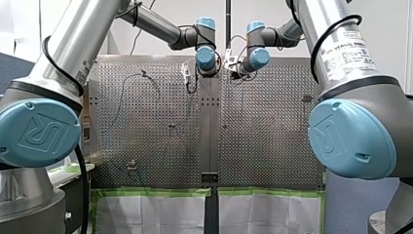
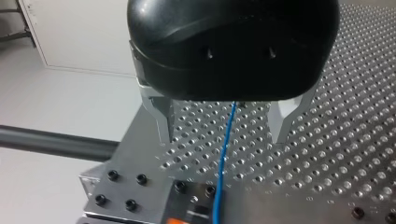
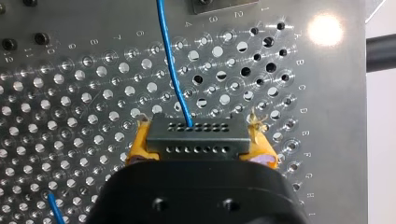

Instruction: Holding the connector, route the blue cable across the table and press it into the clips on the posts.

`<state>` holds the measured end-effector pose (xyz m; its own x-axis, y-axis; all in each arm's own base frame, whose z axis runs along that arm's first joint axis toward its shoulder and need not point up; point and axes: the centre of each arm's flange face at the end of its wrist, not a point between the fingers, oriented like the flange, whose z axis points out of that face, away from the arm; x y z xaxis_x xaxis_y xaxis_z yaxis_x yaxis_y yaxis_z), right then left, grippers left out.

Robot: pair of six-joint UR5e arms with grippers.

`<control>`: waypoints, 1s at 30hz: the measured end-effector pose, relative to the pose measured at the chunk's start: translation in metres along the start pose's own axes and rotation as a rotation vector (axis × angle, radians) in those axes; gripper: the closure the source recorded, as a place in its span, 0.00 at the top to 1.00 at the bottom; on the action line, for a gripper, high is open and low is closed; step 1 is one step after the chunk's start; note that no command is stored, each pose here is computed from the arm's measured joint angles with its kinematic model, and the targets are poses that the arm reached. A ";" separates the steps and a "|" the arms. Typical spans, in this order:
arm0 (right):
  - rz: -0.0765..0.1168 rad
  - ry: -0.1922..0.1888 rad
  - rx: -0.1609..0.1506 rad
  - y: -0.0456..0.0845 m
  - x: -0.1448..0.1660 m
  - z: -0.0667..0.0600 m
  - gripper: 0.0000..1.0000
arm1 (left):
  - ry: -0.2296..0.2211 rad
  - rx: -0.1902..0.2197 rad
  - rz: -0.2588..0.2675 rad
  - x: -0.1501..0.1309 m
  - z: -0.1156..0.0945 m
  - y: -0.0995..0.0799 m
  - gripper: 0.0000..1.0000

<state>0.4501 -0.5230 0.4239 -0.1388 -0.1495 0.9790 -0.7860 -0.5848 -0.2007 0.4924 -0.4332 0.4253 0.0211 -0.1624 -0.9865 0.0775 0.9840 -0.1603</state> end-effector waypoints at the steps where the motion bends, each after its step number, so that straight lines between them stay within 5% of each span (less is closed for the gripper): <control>1: 0.000 0.000 0.000 0.000 0.000 0.000 0.00 | -0.001 -0.003 0.000 0.002 0.003 -0.001 1.00; 11: -0.001 -0.001 0.000 0.000 0.000 0.000 0.00 | -0.061 -0.019 -0.032 -0.008 0.030 0.001 1.00; 21: 0.000 -0.001 0.000 0.000 0.000 0.000 0.00 | -0.028 0.000 -0.018 0.019 0.050 -0.002 1.00; 30: 0.000 -0.001 -0.001 0.000 0.000 0.000 0.00 | -0.051 -0.017 -0.031 0.014 0.067 0.000 1.00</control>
<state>0.4498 -0.5229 0.4239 -0.1383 -0.1506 0.9789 -0.7863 -0.5843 -0.2010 0.5596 -0.4404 0.4138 0.0699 -0.1963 -0.9780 0.0620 0.9794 -0.1922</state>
